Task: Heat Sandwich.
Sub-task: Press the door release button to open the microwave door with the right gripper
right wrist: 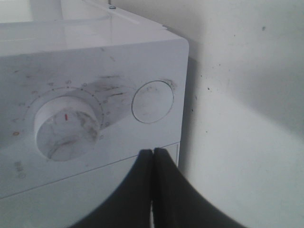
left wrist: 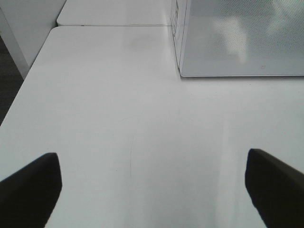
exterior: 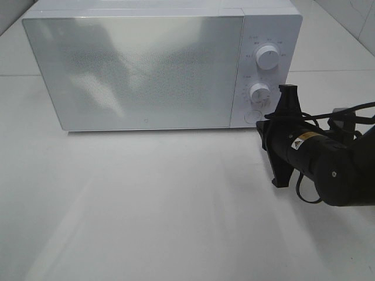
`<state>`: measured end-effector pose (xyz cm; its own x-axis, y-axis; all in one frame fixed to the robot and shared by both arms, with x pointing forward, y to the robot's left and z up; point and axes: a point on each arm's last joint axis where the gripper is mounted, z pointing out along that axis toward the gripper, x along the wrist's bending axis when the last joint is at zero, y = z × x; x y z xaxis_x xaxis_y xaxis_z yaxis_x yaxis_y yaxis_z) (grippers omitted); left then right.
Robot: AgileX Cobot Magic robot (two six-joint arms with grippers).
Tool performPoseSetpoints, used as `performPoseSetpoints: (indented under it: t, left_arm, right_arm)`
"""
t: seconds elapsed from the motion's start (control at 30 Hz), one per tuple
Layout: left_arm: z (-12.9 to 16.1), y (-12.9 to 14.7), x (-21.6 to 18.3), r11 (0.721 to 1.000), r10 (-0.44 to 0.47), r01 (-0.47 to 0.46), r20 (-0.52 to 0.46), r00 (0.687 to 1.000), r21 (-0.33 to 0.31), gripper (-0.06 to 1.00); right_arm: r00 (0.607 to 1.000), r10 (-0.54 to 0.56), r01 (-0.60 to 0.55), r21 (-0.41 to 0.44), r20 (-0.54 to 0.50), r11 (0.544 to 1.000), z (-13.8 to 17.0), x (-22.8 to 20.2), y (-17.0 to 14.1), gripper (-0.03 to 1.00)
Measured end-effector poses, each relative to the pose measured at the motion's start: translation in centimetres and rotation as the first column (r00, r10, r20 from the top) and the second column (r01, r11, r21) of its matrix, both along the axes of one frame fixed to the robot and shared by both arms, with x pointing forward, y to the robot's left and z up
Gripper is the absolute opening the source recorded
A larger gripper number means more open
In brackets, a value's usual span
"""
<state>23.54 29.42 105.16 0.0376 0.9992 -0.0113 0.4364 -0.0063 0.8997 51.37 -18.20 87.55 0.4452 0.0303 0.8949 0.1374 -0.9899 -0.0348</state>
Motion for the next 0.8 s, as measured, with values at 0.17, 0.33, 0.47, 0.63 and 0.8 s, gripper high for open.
performPoseSetpoints:
  t: [0.17,0.33,0.47,0.63,0.8]
  left_arm:
    - [0.0,0.0,0.0,1.0,0.0,0.0,0.0,1.0,0.0,0.99]
    - [0.0,0.0,0.0,1.0,0.0,0.0,0.0,1.0,0.0,0.99]
    - [0.0,0.0,0.0,1.0,0.0,0.0,0.0,1.0,0.0,0.99]
    - [0.0,0.0,0.0,1.0,0.0,0.0,0.0,1.0,0.0,0.99]
    - [0.0,0.0,0.0,1.0,0.0,0.0,0.0,1.0,0.0,0.99]
  right_arm:
    - [1.0,0.014,-0.014,0.001,-0.015,1.0,-0.2,1.3,0.4,0.01]
    - [0.999,0.027,-0.027,0.001,-0.026,1.0,-0.8,2.4,1.0,0.01]
    - [0.999,0.014,-0.014,-0.001,-0.034,1.0,-1.3,3.2,0.9,0.01]
    - [0.999,-0.009,0.009,-0.008,-0.032,1.0,-1.6,4.2,0.3,0.01]
    - [0.999,-0.022,0.021,-0.013,-0.032,1.0,-2.1,5.4,0.1,0.01]
